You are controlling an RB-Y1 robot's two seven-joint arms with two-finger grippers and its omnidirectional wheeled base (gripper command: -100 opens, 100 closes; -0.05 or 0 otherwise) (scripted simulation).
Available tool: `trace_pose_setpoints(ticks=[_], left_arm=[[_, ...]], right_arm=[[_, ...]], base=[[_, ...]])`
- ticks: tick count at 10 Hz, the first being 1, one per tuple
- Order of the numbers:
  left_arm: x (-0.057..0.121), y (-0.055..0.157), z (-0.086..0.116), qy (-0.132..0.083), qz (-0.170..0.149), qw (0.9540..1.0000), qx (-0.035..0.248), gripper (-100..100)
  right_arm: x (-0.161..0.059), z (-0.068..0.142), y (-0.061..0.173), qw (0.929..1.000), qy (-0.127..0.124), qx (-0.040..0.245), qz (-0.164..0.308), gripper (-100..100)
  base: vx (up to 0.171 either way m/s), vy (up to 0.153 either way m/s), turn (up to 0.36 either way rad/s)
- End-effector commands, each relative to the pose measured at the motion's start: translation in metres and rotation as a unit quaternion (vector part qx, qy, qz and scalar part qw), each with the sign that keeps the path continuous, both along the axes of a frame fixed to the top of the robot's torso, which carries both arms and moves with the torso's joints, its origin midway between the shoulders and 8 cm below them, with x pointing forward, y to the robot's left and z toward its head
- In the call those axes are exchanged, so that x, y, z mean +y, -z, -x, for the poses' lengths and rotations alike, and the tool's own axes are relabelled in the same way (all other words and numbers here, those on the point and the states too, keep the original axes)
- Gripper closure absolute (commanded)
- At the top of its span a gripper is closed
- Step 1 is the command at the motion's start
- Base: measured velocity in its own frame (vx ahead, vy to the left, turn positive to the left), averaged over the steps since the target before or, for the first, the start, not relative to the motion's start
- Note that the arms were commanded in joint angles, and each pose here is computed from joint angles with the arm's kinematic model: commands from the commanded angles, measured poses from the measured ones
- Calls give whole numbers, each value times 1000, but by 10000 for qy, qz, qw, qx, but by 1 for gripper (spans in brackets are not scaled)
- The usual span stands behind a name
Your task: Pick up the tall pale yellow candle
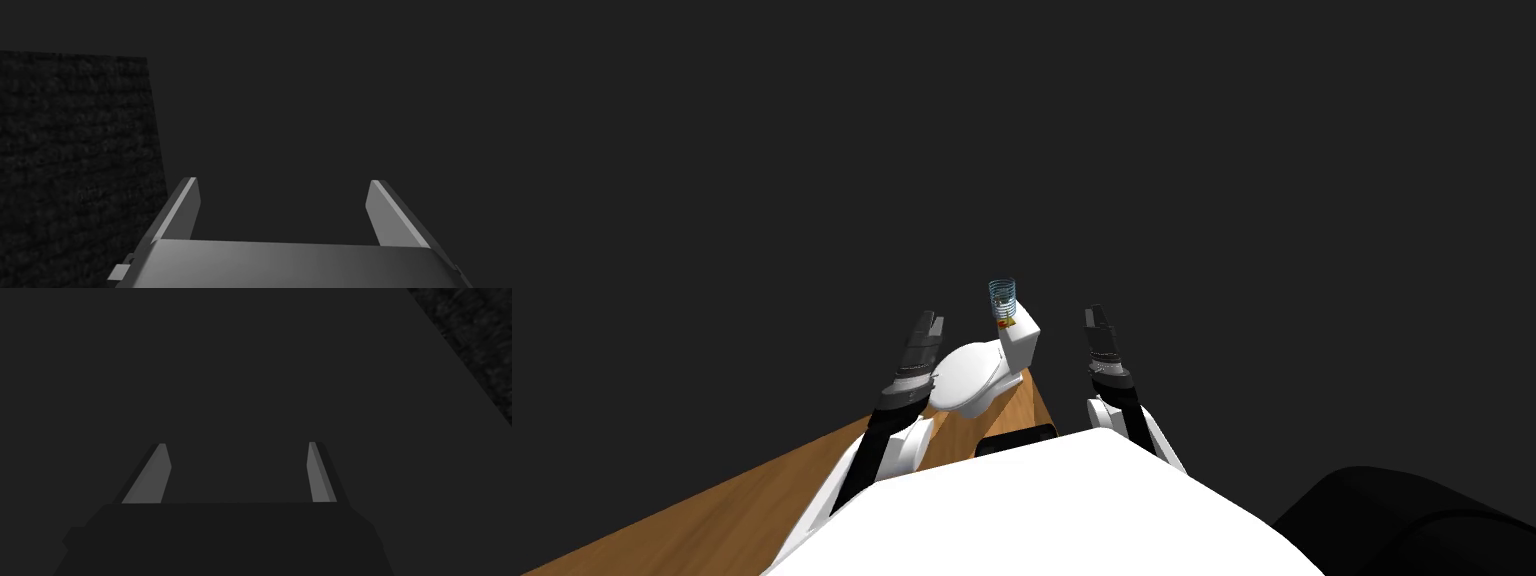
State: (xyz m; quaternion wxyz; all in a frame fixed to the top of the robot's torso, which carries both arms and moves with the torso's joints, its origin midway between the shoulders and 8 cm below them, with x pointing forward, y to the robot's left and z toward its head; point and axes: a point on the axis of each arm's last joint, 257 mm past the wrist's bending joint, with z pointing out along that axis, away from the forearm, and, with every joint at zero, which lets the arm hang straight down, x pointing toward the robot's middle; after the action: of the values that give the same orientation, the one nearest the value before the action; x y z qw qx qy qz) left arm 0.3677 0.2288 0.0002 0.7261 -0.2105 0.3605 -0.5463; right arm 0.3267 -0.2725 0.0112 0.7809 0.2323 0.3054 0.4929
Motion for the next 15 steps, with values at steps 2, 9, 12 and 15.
trace_pose_setpoints(ticks=[2, 9, 12, 15], left_arm=[[-14, 17, -16, 27, -342, 9993, 111, -100], [-44, 55, -53, 63, -1093, 9935, 303, -100], [-67, 73, -74, 86, -1611, 9864, 321, -100], [-82, 93, -91, 106, -1988, 9792, 400, -100]], right_arm=[[0, 0, 0, 10000, 0, 0, 0, 0], [0, 0, 0, 10000, 0, 0, 0, 0], [0, 0, 0, 10000, 0, 0, 0, 0], [0, 0, 0, 10000, 0, 0, 0, 0]], base=[[13, 11, -50], [10, 11, -42], [15, 17, -71], [10, 13, -48]])
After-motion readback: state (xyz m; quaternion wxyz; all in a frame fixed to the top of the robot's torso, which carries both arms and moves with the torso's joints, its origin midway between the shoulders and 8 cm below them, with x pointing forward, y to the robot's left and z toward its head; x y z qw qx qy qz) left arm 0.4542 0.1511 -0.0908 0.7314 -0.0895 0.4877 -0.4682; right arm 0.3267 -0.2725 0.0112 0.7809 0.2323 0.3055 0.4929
